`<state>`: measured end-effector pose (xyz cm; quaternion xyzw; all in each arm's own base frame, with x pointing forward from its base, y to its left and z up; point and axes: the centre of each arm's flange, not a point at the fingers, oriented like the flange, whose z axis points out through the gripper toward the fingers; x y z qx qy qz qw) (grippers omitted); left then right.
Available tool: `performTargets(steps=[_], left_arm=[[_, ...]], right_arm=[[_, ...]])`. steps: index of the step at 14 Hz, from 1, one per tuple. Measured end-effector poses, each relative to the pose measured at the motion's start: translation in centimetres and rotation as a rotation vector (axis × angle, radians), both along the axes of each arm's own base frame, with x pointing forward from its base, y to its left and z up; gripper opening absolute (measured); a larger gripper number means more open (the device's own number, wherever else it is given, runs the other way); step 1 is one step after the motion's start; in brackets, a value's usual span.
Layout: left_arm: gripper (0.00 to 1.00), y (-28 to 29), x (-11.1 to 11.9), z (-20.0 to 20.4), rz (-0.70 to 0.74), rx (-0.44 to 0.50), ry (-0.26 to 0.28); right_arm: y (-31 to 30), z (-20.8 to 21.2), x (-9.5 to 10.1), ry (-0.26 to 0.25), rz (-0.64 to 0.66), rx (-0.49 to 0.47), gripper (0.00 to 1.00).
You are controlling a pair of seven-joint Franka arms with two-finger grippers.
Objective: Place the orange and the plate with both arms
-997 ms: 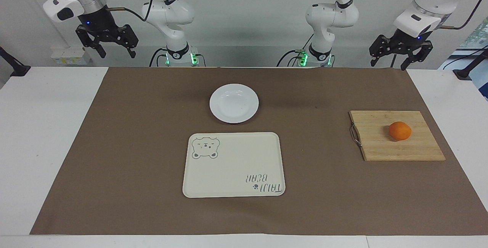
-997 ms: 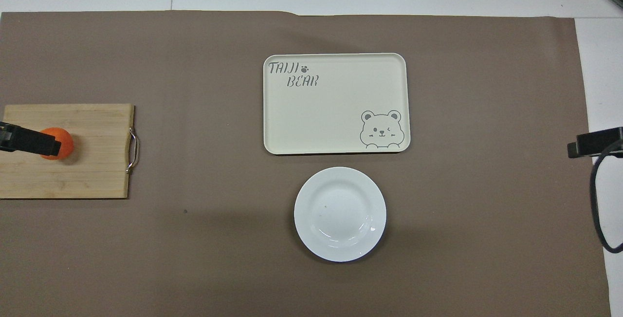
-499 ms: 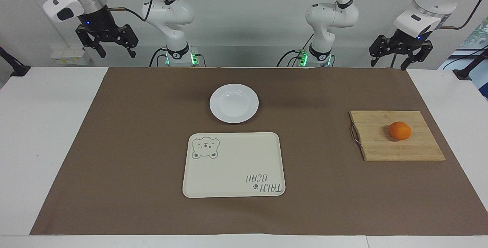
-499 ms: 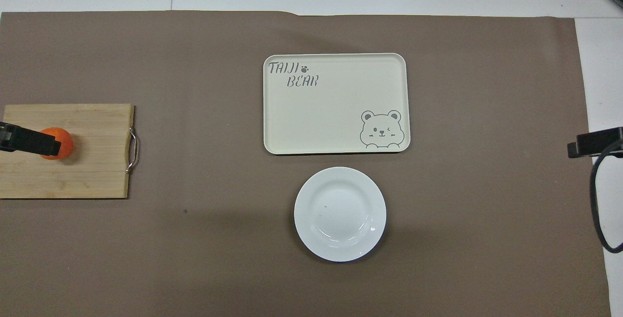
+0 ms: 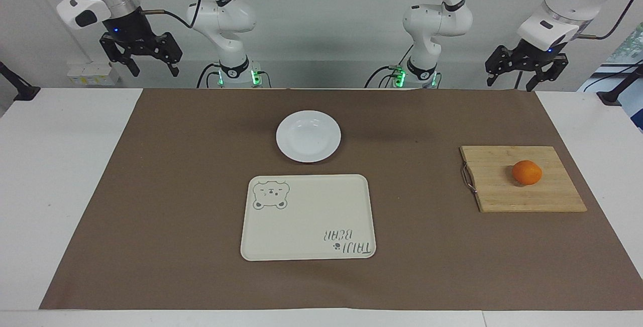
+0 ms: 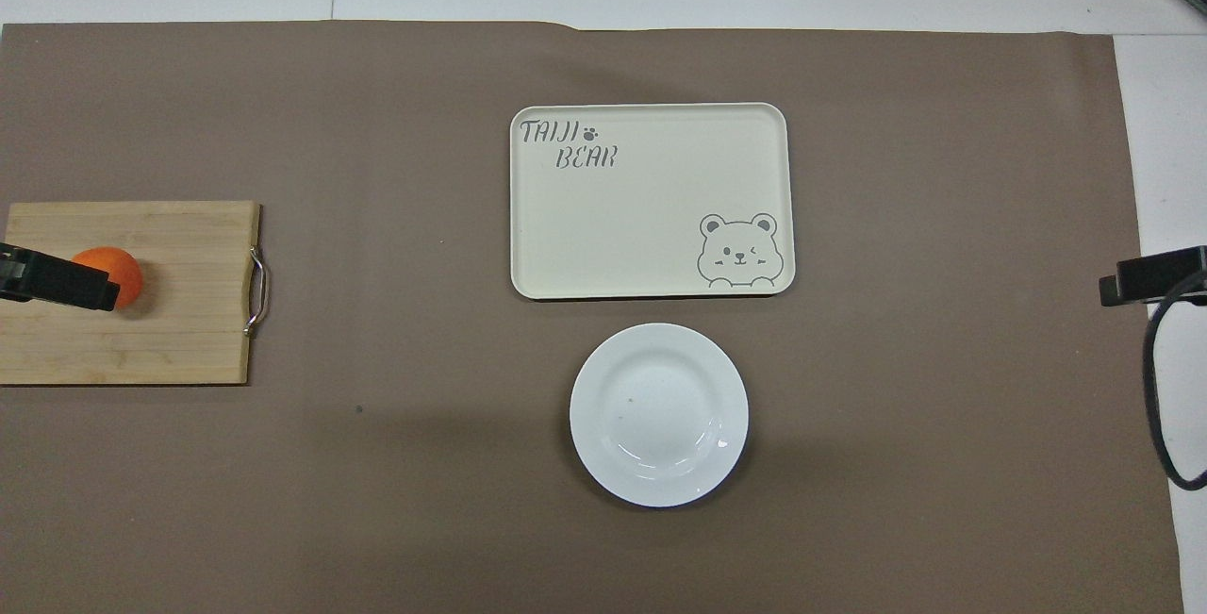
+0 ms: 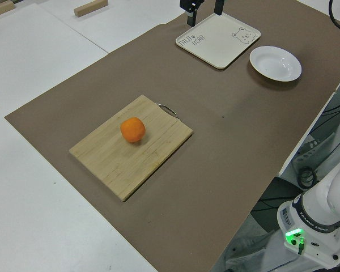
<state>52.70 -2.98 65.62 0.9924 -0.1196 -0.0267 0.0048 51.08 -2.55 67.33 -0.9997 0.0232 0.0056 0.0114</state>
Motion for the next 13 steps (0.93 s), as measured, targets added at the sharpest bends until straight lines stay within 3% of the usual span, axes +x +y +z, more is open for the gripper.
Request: performTargets(steps=[13], left_arm=[[1.00, 0.96, 0.59, 0.57, 0.021, 0.002, -0.010]], right_arm=[[0.00, 0.00, 0.00, 0.000, 0.000, 0.000, 1.00]])
